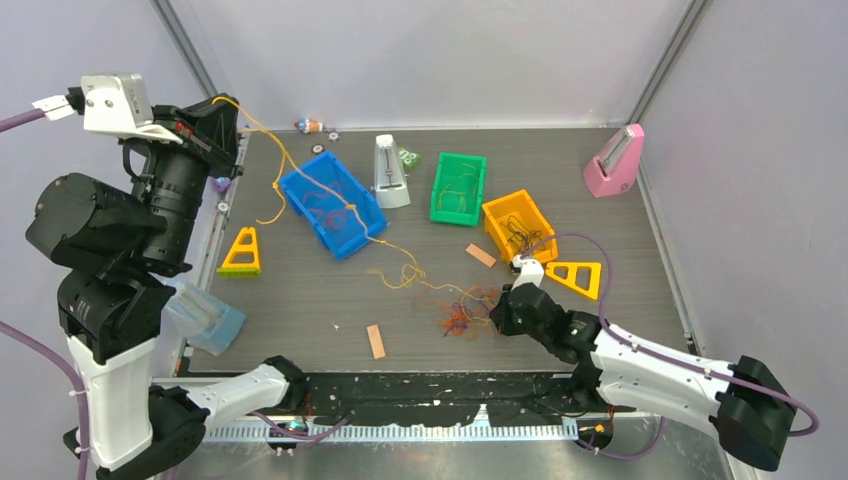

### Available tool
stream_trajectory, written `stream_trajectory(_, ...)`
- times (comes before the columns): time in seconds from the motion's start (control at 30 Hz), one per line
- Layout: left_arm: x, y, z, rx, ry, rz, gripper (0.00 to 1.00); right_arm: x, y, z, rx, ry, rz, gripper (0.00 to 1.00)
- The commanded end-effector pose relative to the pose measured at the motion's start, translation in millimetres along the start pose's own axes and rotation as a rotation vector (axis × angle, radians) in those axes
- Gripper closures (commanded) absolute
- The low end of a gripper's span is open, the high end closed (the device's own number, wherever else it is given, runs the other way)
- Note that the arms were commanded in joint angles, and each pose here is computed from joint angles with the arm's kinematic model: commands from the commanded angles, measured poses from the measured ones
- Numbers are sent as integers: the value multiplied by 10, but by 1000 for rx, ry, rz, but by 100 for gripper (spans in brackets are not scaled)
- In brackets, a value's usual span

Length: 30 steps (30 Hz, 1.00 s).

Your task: Untangle the cables

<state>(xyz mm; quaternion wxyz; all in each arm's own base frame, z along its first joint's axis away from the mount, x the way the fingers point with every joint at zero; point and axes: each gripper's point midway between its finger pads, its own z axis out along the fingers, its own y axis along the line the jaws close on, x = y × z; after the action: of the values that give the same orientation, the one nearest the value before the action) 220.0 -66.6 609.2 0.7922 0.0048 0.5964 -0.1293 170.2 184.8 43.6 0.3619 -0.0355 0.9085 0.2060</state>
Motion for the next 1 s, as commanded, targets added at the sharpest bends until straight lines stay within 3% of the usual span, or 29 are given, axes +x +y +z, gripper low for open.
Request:
stream_trajectory(0.0,-56,54,50,-37,-32,7,100,-214,-106,-147,79,-73,54,95)
stream_trajectory(0.23,242,-114,186,26,20,14,100,-403,-142,-377,67,-150,23,94)
stream_trajectory(0.3,299,-308,225,123,10,-2,100,-441,53,-430,-40,-143,-49,70)
stream_trajectory(0.33,319,-443,230,193,1,-13,100,-468,132,-454,-82,-146,-79,44)
stream_trajectory(0.4,301,-705,208,335,-29,-32,100,-567,359,-534,-200,-175,-158,15)
stream_trajectory(0.47,264,-896,180,438,-40,-50,100,-714,584,-641,-309,-230,-229,1)
stream_trajectory(0.6,165,-1019,154,506,-46,-54,100,-1113,1053,-843,-483,-377,-342,5)
stream_trajectory(0.73,14,-986,117,499,-104,-52,100,-1370,1463,-770,-559,-393,-474,5)
stream_trajectory(0.97,-288,-973,102,494,-166,-63,100,-1790,2050,-577,-654,-455,-518,5)
